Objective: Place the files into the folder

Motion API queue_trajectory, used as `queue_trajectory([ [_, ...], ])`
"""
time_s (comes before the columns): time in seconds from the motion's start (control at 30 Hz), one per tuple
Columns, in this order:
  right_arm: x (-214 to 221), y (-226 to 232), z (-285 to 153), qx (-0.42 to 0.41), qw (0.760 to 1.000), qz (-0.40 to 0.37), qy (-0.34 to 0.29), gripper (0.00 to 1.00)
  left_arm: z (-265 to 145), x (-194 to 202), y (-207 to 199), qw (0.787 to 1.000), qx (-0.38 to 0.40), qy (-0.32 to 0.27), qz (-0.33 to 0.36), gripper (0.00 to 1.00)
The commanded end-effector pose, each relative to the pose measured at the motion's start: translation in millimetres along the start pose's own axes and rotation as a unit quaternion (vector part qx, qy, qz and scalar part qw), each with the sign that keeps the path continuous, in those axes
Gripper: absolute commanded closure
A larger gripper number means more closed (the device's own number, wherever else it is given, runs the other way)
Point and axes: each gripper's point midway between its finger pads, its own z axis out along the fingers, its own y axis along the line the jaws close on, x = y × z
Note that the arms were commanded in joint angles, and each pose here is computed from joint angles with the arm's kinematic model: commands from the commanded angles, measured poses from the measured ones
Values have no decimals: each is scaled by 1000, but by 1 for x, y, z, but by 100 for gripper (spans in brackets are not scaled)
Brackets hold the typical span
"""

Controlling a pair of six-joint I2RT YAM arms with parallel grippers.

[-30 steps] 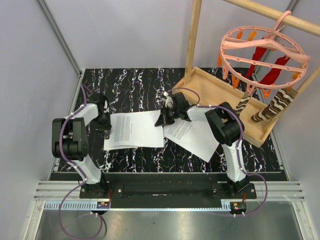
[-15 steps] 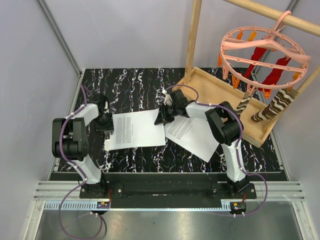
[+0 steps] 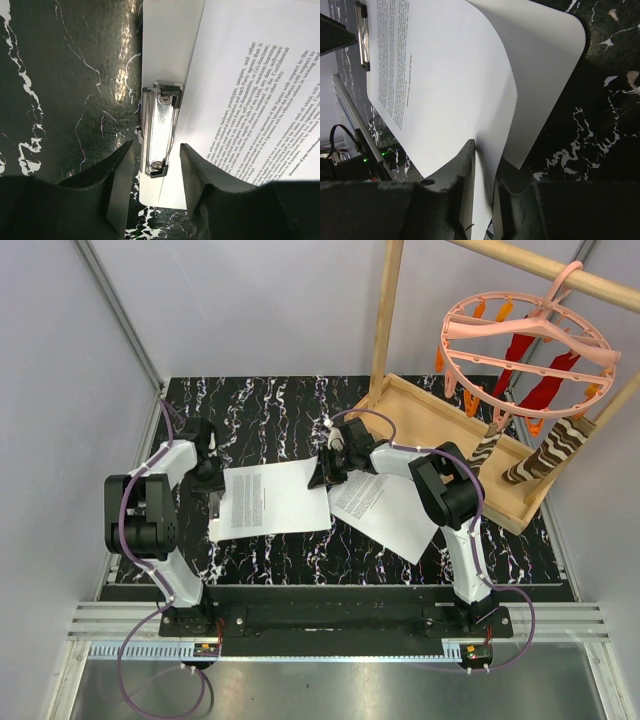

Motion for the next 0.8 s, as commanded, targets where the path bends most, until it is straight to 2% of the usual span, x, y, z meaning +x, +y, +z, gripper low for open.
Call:
queue_trajectory([
  [0.0, 1, -2, 6, 6, 1000, 1, 6, 76, 0, -12, 1, 1000, -8, -10, 6, 54],
  [0.23, -1, -1, 6, 2, 1000, 2, 5, 77, 8, -8, 5, 1000, -21, 2, 11, 54],
  [0.57, -5, 6, 9, -5, 1000, 0, 4, 77, 25, 3, 1, 999, -11, 31, 22, 64],
  [0.7, -4, 13, 15, -9, 1000, -4, 8, 75, 28, 7, -8, 999, 16, 43, 25, 73],
  [0.77, -2, 15, 17, -10, 1000, -5, 11, 72, 27, 7, -9, 999, 19, 42, 25, 82],
])
